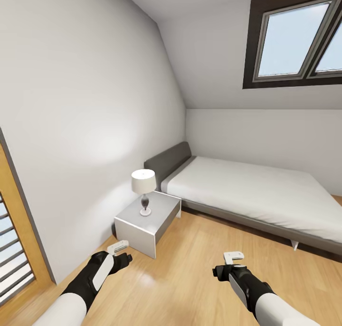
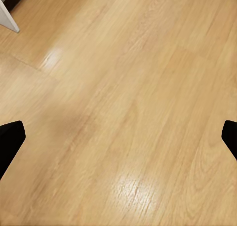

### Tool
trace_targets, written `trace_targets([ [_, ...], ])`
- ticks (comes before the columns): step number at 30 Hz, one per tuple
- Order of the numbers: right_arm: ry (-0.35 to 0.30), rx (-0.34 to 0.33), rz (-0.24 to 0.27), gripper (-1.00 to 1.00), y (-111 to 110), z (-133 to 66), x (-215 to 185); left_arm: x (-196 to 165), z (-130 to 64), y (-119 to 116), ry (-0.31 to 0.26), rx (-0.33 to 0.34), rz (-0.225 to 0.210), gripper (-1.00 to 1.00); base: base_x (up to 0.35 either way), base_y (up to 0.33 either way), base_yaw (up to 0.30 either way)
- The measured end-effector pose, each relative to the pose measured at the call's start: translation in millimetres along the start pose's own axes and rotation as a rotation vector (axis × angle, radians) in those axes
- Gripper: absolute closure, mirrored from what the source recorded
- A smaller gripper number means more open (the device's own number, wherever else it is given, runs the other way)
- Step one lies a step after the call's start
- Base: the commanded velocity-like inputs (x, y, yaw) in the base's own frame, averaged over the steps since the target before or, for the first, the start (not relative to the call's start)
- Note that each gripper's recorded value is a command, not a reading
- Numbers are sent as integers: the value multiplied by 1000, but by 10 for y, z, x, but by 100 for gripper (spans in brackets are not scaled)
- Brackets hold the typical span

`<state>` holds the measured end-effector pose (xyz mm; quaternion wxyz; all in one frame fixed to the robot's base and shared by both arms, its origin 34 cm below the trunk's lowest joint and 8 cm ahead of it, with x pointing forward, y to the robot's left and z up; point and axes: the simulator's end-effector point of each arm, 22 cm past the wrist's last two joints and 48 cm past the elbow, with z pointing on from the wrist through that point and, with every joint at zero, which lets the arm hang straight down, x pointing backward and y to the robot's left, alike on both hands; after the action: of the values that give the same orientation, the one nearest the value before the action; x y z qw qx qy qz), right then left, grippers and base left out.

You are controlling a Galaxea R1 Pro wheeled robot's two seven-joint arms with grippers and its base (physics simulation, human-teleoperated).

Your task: Attach the digital camera to the camera tripod in the bedroom.

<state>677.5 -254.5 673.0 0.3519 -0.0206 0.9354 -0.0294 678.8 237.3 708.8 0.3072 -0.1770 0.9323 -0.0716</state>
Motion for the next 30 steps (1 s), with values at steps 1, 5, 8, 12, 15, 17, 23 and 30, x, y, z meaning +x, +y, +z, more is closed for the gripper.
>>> trace_targets([
  [1, 0, 0, 0, -100, 1, 12, 13, 10, 13, 4, 0, 0, 0, -100, 0, 0, 0],
  [5, 0, 0, 0, -100, 6, 61, 58, 49, 65, 20, -1, 0, 2, -100, 0, 0, 0],
  [8, 0, 0, 0, -100, 10, 99, 97, 78, 105, 35, -1, 0, 2, -100, 0, 0, 0],
  [12, -9, 0, 0, -100, 23, 148, 127, 118, 159, 59, -1, -2, 3, -100, 0, 0, 0],
  [15, -25, 1, 0, -100, 21, 185, 130, 150, 199, 74, -1, -2, 4, -100, 0, 0, 0],
  [17, -37, 1, -1, -100, 22, 209, 131, 174, 227, 84, -1, -2, 4, -100, 0, 0, 0],
  [23, -47, -1, -2, -100, 35, 284, 184, 244, 309, 114, 1, -2, 4, -100, 0, 0, 0],
  [30, -48, -5, -4, -100, 50, 372, 277, 325, 405, 149, 1, -2, 4, -100, 0, 0, 0],
])
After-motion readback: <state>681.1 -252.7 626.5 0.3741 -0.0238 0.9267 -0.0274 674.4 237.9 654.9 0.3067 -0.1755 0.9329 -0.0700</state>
